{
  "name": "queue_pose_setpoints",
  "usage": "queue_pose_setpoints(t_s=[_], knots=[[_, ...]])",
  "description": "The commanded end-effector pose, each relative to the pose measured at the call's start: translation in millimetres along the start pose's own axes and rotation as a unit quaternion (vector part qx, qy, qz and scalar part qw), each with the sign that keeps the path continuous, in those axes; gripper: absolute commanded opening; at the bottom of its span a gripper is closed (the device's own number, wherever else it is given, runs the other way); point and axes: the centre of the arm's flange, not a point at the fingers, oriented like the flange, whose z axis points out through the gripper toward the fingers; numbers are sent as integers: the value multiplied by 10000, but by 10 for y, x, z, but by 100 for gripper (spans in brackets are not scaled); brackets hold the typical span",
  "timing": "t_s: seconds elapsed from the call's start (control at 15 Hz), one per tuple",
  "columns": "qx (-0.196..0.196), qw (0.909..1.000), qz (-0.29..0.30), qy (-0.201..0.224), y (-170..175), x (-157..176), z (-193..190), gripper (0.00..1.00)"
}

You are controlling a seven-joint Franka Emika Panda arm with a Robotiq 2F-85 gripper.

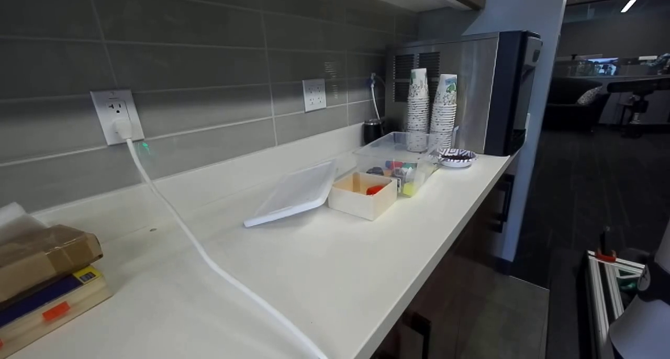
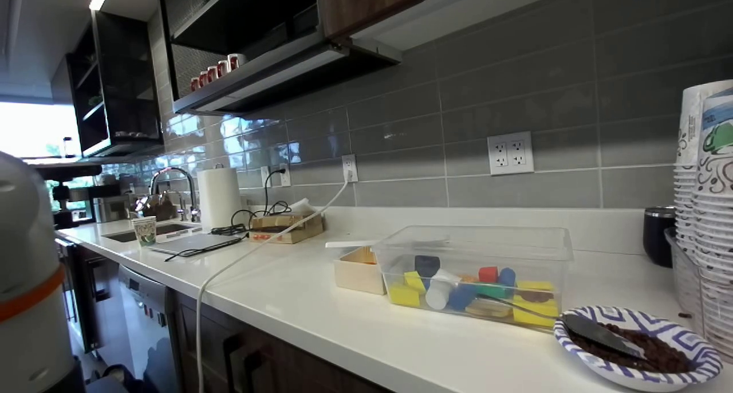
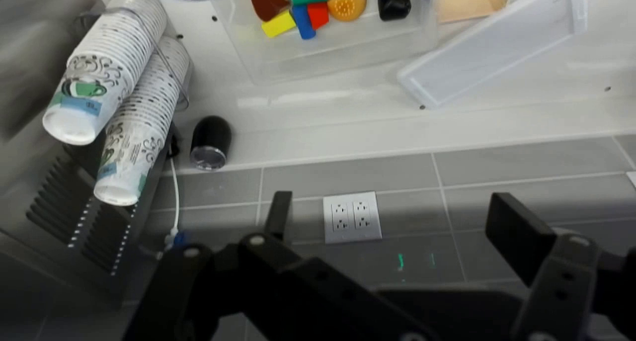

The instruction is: Open the left cabinet door then close it.

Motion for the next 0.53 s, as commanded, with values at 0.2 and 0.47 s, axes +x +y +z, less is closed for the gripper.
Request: queue_pose_setpoints(t_s=[0.2,0.47], knots=[[312,9959,-79,843,274,813,-285,100],[389,9916,78,1231,435,1103,-376,100]])
